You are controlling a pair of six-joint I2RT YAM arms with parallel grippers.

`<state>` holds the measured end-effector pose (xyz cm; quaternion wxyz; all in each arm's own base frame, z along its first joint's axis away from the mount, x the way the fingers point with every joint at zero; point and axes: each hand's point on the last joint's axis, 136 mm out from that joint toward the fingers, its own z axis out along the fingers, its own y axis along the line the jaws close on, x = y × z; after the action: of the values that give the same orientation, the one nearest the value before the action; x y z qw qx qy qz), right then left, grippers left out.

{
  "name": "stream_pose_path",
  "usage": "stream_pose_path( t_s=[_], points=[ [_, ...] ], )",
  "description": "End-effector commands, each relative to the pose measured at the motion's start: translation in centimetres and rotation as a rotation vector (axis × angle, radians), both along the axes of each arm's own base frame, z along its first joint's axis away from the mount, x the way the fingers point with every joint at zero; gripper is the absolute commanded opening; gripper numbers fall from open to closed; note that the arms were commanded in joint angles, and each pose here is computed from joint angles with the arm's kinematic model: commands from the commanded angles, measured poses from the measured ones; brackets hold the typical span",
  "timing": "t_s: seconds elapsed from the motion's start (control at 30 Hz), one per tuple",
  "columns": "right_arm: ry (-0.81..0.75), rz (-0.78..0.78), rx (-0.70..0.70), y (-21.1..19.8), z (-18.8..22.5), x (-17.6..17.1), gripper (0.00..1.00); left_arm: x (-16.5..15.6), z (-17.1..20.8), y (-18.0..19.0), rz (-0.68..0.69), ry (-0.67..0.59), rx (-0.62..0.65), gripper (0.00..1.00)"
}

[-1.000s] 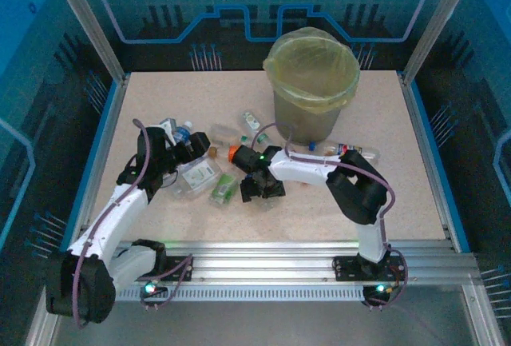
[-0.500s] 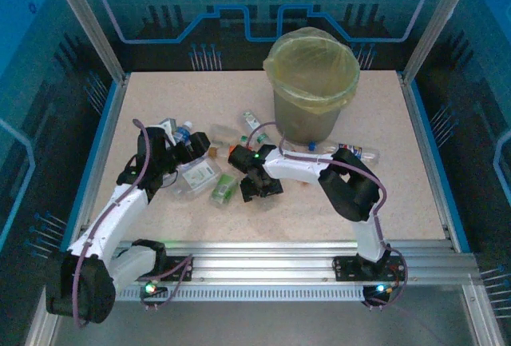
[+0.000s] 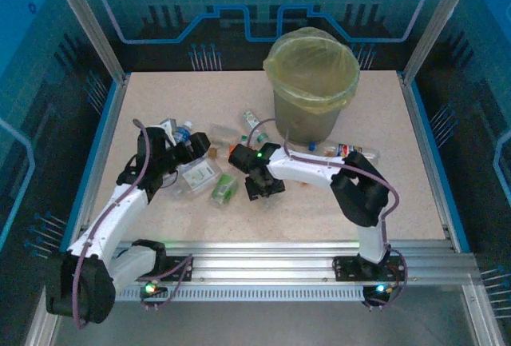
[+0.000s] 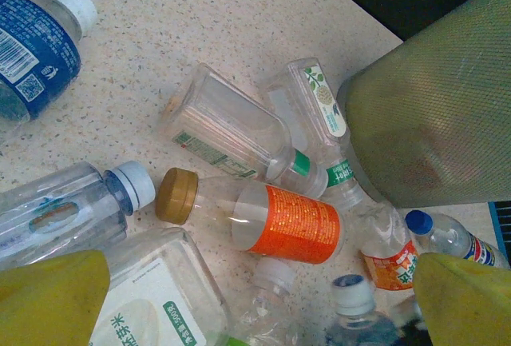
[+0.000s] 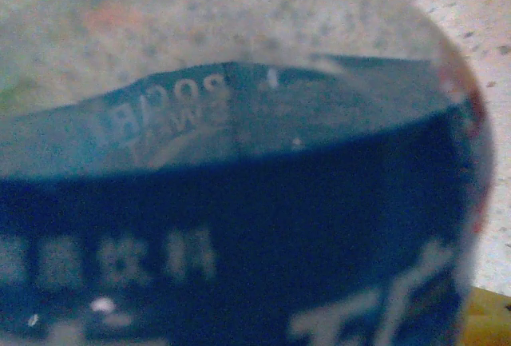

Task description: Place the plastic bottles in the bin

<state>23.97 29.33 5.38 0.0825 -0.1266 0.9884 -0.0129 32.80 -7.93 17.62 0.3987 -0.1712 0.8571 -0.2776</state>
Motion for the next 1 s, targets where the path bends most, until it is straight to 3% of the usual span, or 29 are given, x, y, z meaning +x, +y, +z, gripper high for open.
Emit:
stream_pose_path(
  t_s=[0.0, 0.6, 0.97],
  points=[
    [-0.052, -0.009, -0.004, -1.0, 2.8, -0.3, 0.38, 0.0, 1.3, -0.1, -0.009, -0.025, -0.013, 0.99],
    [-0.337, 0.017, 0.177, -2.1, 15.5, 1.3, 0.33, -0.5, 2.0, 0.2, -0.005, -0.042, 0.000, 0.99],
    [-0.527, 0.033, 0.311, -4.1, 23.7, 5.1, 0.33, -0.6, 2.4, 0.1, -0.009, -0.053, 0.002, 0.99]
  ],
)
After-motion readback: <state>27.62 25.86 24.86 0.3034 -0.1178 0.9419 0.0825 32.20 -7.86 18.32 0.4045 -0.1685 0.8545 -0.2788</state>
